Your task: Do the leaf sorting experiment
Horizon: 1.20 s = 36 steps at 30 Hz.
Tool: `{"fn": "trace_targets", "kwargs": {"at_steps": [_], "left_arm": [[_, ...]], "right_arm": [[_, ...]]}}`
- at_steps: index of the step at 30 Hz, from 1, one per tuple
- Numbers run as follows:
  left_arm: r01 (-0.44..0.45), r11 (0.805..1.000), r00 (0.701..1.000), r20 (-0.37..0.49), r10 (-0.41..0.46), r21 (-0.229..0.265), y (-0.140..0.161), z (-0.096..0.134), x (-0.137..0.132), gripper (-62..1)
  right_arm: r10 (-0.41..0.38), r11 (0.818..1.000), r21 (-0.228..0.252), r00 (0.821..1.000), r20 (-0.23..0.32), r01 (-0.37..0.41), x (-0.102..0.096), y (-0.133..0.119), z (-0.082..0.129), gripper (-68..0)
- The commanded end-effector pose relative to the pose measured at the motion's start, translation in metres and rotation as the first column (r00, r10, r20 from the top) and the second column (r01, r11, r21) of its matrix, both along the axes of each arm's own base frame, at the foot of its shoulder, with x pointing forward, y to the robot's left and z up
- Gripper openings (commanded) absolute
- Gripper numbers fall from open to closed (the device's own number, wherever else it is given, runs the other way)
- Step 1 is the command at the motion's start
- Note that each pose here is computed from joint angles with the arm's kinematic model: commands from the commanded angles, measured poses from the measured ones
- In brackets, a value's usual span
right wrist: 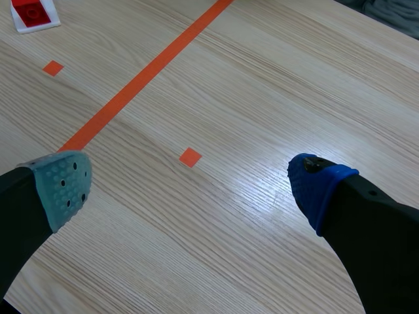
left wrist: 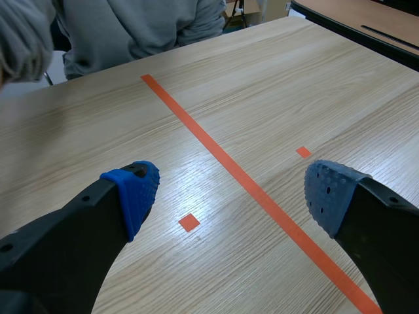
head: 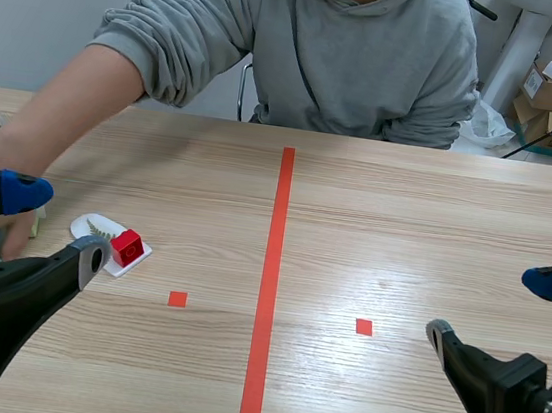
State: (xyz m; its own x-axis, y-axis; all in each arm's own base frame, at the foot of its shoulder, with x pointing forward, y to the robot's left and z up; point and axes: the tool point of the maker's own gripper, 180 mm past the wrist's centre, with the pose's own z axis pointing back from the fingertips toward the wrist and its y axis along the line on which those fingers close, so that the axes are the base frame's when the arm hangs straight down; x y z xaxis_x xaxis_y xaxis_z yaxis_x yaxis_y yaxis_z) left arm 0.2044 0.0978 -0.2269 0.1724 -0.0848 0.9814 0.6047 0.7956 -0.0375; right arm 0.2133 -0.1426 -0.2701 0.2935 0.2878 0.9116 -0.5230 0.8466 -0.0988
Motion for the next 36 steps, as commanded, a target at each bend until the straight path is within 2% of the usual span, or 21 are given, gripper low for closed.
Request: {"fn": "trace_targets", "kwargs": {"at_steps": [1, 6, 16, 24, 36], "left_arm": [[0.0, 1.0, 1.0, 0.024, 0.0, -0.019, -0.002, 0.008, 0.001, -12.7], [-0.007, 1.0, 1.0, -0.007, 0.007, 0.002, -0.001, 0.001, 0.0, -12.7], [-0.023, 1.0, 1.0, -0.012, 0.023, -0.009, -0.001, 0.0, 0.0, -12.7], [-0.023, 1.0, 1.0, -0.012, 0.023, -0.009, -0.001, 0.0, 0.0, -12.7], [-0.023, 1.0, 1.0, -0.007, 0.023, -0.008, -0.001, 0.001, 0.001, -12.7]], "right_arm": [[-0.004, 1.0, 0.017, 0.999, 0.043, 0.003, 0.006, -0.001, 0.01, -5.6], [-0.018, 1.0, 0.006, 1.0, 0.0, 0.018, 0.003, -0.002, 0.001, -5.6], [-0.022, 1.0, 0.007, 1.0, 0.001, 0.022, 0.003, -0.002, 0.001, -5.6], [-0.01, 1.0, -0.026, 1.0, 0.008, 0.011, 0.003, -0.003, 0.0, -5.6], [-0.01, 1.0, -0.027, 1.0, 0.008, 0.01, 0.003, -0.003, 0.0, -5.6]]}}
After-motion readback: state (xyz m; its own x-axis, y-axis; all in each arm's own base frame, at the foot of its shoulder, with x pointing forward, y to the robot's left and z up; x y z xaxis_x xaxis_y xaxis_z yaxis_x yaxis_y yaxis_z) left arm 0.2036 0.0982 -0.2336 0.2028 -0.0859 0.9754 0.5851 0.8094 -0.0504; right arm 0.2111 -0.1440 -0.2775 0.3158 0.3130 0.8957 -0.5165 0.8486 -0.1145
